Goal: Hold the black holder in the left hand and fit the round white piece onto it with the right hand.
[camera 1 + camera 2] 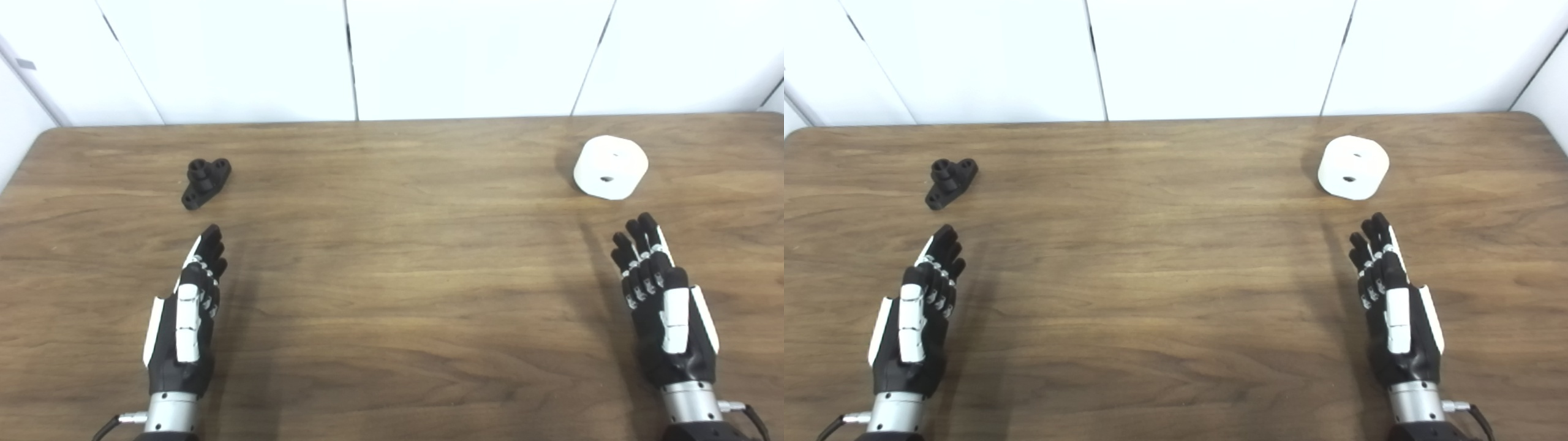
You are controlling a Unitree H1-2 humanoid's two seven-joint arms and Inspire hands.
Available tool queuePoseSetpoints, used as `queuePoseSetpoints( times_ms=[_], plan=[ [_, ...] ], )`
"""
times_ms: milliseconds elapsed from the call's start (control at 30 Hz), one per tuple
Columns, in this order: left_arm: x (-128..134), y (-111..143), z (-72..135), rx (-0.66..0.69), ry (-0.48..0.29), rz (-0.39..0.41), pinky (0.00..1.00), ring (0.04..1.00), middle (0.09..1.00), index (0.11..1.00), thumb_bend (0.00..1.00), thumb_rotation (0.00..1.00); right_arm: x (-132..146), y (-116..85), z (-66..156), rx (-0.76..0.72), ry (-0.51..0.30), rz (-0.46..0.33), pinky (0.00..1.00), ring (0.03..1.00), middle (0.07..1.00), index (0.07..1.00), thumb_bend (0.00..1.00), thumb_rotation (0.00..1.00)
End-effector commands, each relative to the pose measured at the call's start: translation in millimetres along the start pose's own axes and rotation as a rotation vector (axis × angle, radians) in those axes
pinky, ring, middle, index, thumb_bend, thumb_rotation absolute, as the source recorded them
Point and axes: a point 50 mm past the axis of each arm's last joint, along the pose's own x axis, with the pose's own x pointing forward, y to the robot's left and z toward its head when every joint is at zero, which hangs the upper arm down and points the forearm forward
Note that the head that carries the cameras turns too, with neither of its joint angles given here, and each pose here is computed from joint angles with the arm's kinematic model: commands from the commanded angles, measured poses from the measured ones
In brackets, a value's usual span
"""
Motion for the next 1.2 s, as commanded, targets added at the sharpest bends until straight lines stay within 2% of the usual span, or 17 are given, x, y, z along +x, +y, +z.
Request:
queuePoseSetpoints(
  times_ms=[0,500,933,1167],
  plan=[
    [0.8,-10.2,4.4,-0.05,-0.06,0.035,1.0,1.0,0.981,0.948,0.54,0.99,-4.9,-6.0,-6.2,-0.012,0.022,-0.015,0.99,0.972,0.987,0.984,0.61,0.95],
    [-2.0,-13.4,5.1,-0.075,-0.021,0.038,1.0,1.0,1.0,0.966,0.5,1.0,-6.9,-10.1,-4.9,-0.02,0.029,-0.004,1.0,0.987,0.998,0.988,0.63,0.95],
    [-15.3,-34.2,0.1,-0.095,0.013,0.05,1.0,1.0,0.978,0.935,0.47,1.0,-15.8,-29.9,-8.6,-0.032,0.032,0.019,1.0,1.0,1.0,1.0,0.6,0.98],
    [-23.0,-46.0,-6.3,-0.088,0.028,0.051,1.0,1.0,0.992,0.94,0.46,0.99,-19.9,-37.3,-14.7,-0.056,0.055,0.034,1.0,1.0,1.0,1.0,0.66,1.0]
  ],
)
